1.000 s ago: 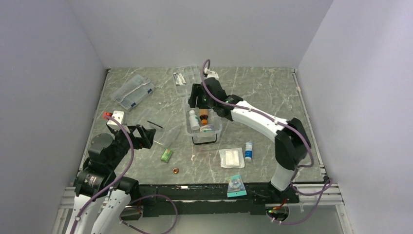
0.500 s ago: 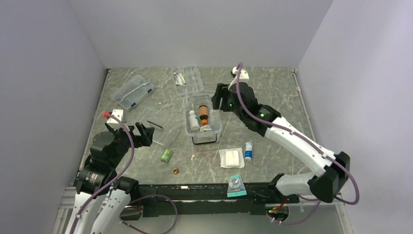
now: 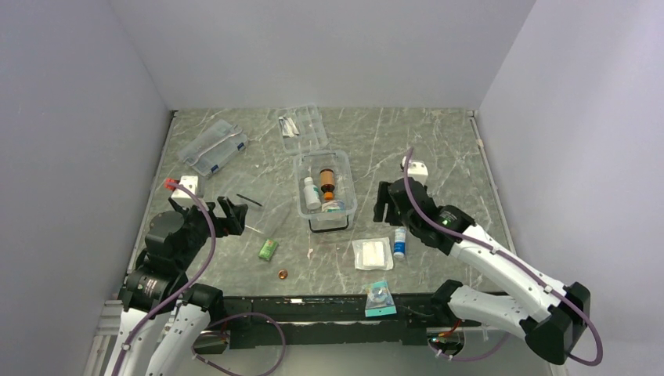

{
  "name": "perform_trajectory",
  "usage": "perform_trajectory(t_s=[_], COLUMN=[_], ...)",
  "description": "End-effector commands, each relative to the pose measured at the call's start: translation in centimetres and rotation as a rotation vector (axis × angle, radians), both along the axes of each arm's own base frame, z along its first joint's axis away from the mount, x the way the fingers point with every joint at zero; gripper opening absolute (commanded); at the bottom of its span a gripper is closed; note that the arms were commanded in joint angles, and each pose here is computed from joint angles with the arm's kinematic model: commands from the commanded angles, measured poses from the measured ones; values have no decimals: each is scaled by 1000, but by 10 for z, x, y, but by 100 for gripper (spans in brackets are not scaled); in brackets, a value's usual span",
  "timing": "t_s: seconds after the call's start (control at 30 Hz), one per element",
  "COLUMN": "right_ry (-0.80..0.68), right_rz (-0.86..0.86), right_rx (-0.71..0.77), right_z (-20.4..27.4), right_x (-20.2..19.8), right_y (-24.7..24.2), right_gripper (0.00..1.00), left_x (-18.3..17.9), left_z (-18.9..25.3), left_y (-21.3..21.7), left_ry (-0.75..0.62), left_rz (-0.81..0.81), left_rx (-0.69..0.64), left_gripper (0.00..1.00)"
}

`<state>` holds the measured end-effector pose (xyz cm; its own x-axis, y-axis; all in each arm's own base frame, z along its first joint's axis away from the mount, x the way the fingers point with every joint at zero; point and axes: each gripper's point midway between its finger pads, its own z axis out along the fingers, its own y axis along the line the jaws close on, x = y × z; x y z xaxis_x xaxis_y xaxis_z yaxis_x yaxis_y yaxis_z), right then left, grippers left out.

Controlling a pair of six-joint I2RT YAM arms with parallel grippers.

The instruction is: Organize the medicine kit

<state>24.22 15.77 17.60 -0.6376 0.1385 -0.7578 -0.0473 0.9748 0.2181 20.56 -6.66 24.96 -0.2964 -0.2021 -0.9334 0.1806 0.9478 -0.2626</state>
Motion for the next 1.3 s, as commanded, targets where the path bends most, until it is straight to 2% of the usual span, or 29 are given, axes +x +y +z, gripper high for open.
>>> perform_trajectory(t_s=[0.0, 0.2, 0.7, 1.07, 1.27], right_ry=[88, 178, 272, 307, 316], right_rz=[-149, -203, -331, -307, -308], right_rx=[-20, 0, -39, -13, -6], right_z=[-27, -66, -125, -142, -148], right_x=[-22, -35, -17, -20, -23], right_y=[-31, -34, -64, -60, -60], right_gripper=[73, 72, 62, 51, 40], left_x=[3, 5, 5, 6, 6], left_z=[7, 6, 3, 3, 3], left_y=[0, -3, -3, -3, -3], left_ry=[-9, -2, 11, 16, 14], left_rz=[9, -5, -4, -4, -4], left_rx=[-7, -8, -6, -4, -6], left_gripper=[99, 99, 99, 99, 99])
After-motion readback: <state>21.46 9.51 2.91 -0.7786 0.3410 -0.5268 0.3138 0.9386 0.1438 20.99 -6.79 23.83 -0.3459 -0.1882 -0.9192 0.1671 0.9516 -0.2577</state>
